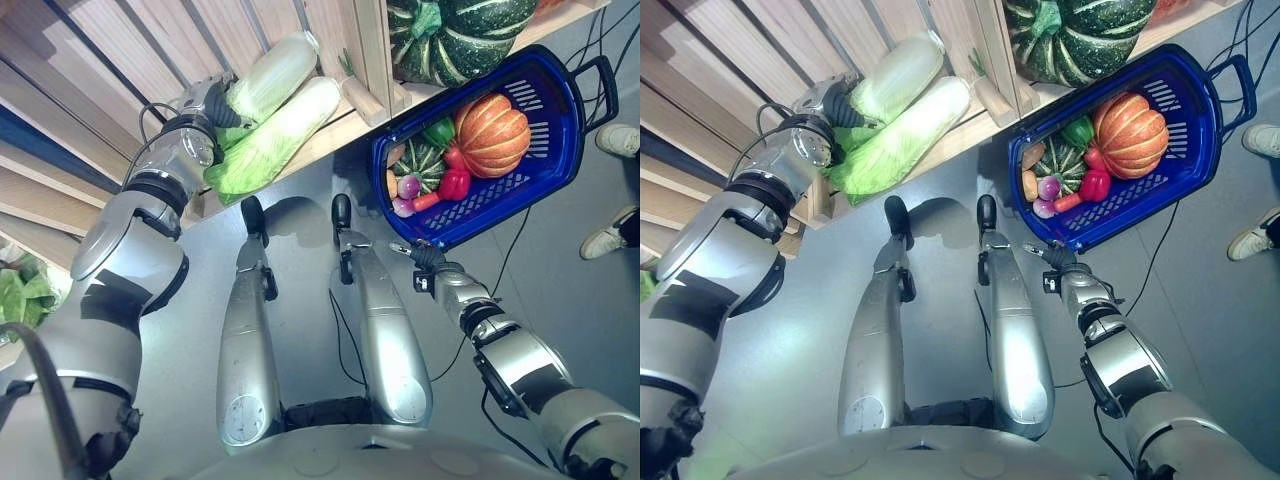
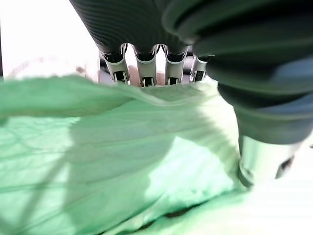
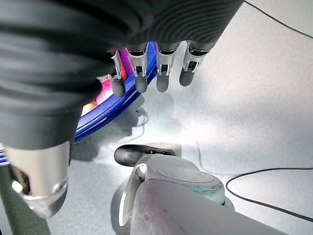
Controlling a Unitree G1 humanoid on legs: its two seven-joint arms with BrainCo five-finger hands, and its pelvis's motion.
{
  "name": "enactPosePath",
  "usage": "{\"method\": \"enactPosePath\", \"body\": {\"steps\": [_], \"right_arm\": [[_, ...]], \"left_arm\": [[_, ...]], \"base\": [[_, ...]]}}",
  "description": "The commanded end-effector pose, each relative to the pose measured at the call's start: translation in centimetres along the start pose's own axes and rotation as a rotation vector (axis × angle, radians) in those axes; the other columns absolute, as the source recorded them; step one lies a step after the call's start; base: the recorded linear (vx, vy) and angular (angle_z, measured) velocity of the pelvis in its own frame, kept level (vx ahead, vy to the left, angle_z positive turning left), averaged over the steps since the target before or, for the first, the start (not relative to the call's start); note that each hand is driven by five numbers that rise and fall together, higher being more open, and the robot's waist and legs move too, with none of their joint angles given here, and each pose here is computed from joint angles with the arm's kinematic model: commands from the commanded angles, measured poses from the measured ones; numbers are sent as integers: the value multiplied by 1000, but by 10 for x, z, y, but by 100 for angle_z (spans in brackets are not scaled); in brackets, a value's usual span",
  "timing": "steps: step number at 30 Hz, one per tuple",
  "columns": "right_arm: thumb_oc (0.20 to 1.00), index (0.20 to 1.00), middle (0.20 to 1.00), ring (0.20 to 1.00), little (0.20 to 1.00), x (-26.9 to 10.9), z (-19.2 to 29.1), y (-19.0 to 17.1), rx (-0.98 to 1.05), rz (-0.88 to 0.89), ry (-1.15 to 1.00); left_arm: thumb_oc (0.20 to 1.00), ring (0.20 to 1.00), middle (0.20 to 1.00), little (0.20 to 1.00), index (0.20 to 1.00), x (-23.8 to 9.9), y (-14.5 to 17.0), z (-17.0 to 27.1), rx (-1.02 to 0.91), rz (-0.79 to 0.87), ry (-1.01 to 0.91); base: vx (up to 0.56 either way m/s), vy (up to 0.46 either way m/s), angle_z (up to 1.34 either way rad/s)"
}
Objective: Pick up fruits and vegetables into the basket
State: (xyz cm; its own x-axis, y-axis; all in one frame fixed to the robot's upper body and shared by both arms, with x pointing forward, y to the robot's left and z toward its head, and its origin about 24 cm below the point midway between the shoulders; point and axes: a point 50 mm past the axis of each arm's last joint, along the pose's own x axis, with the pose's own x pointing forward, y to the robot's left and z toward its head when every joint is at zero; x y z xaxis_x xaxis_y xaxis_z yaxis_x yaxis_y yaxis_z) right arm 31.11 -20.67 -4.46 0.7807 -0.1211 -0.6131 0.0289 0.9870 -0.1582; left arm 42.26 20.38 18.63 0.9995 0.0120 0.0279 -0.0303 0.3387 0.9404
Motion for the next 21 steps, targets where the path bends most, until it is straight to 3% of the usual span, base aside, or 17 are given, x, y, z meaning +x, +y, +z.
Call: {"method": "enactPosePath", "body": {"steps": [1,12,21], "right_arm": [[1000,1000,1000,1000,1000,-2,-15,-3,-24,-5,35],[1000,1000,1000,1000,1000,-2,-16,-5,-18,-10,35],[1000,1000,1000,1000,1000,-3,-14,-9,51,-50,-3]], "left_arm": [[200,200,200,200,200,-17,-74,-19,-11,-282,100],[200,200,200,200,200,-18,-71,-23,-38,-239,112],[200,200,200,200,200,-15,-53,-22,-253,-104,66]], "base": [[7,11,-6],[1,1,-1],[0,0,0]]}}
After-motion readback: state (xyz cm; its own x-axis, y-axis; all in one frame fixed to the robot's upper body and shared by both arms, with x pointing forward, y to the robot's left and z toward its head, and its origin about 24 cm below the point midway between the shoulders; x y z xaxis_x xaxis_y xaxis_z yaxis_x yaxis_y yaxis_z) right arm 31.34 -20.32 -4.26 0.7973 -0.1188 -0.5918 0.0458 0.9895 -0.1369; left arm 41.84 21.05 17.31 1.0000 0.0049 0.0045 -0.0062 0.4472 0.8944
